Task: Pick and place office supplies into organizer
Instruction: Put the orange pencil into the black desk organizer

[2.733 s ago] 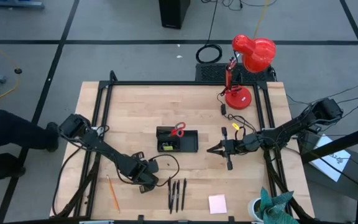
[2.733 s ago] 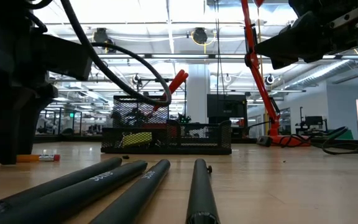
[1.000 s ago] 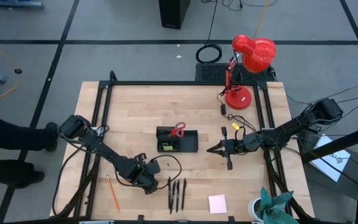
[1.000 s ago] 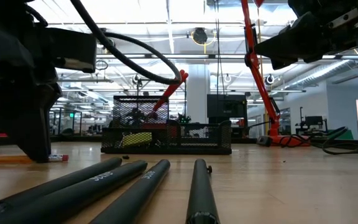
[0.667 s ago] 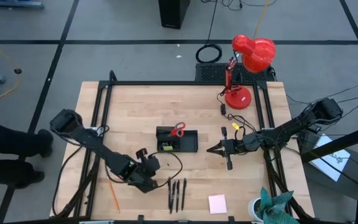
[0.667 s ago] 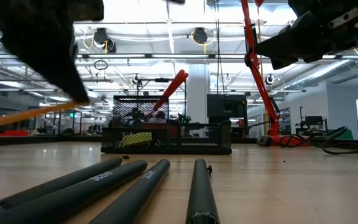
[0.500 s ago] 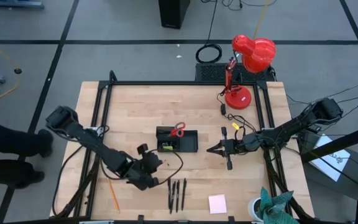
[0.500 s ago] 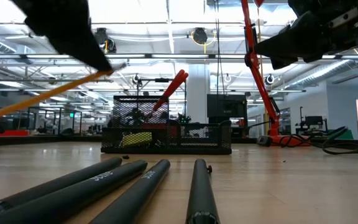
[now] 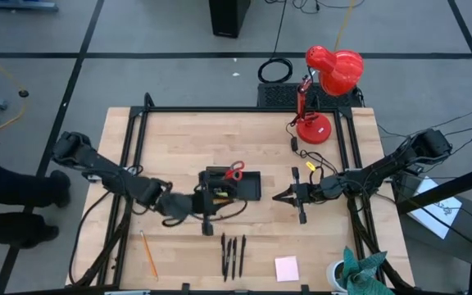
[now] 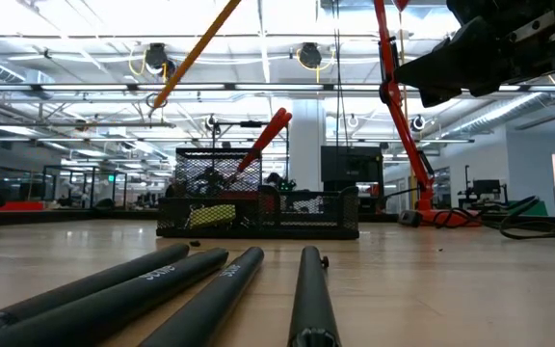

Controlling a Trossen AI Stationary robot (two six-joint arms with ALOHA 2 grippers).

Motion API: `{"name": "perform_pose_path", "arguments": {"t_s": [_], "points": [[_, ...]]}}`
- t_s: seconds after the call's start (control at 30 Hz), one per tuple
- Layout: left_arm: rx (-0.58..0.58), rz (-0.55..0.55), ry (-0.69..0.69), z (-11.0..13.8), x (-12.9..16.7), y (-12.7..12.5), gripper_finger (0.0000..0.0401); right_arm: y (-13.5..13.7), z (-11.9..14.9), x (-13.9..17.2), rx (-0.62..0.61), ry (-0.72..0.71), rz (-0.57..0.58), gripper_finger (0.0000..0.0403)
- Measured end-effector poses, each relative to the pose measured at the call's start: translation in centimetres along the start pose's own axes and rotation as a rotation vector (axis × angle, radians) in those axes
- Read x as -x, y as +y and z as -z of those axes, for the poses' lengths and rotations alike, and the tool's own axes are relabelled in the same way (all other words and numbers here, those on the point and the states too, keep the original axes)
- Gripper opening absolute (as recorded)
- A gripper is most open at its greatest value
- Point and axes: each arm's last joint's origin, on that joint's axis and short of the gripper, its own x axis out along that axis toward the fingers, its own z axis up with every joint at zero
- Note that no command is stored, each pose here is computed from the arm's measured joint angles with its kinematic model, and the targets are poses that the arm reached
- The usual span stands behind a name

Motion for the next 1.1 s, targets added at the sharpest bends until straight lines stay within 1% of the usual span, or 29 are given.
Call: {"name": "perform_pose_path", "arguments": {"t_s": [0.07,0.17,0.23,0.33,0.43,0.5,0.6,0.73,0.83,0.93,1.0,1.1], "points": [[-0.031,0.010,-0.034,-0.5,-0.1,1.1,0.0018,0.0,0.0,0.0,0.000,-0.001,0.000,0.0004],[-0.074,0.023,-0.060,-0.9,-0.3,2.7,0.0007,0.0,0.0,0.0,0.000,0.000,0.000,0.0004],[-0.085,0.021,-0.086,-1.2,-0.7,3.9,0.0005,0.0,0.0,0.0,0.000,0.000,0.000,0.0004],[-0.095,0.011,-0.100,-1.2,-1.4,5.6,0.0015,0.0,0.0,0.0,0.000,0.000,0.000,0.0004],[-0.096,0.026,-0.107,-0.8,-2.1,7.5,0.0019,0.0,0.0,0.0,-0.001,-0.001,0.000,0.0004],[-0.077,0.052,-0.118,0.1,-2.6,8.6,0.0013,0.0,0.0,0.0,0.000,0.000,0.000,0.0004],[-0.037,0.073,-0.118,2.7,-3.2,9.8,0.0005,0.0,0.0,0.0,0.000,0.000,-0.001,0.0004],[0.039,0.055,-0.141,5.9,-3.5,10.9,0.0018,0.0,0.0,0.0,-0.010,0.000,-0.002,0.0004],[0.079,0.052,-0.178,7.3,-3.3,11.2,0.0022,0.0,0.1,0.0,-0.010,0.007,-0.002,0.0004],[0.103,0.042,-0.198,8.4,-3.1,11.4,0.0013,0.0,0.1,0.0,-0.010,0.006,-0.002,0.0004],[0.126,0.033,-0.202,9.3,-2.9,11.5,0.0006,0.0,0.1,0.0,-0.010,0.007,-0.002,0.0004],[0.157,0.022,-0.198,10.9,-2.5,11.5,0.0008,0.0,0.1,0.0,-0.010,0.006,-0.002,0.0004]]}}
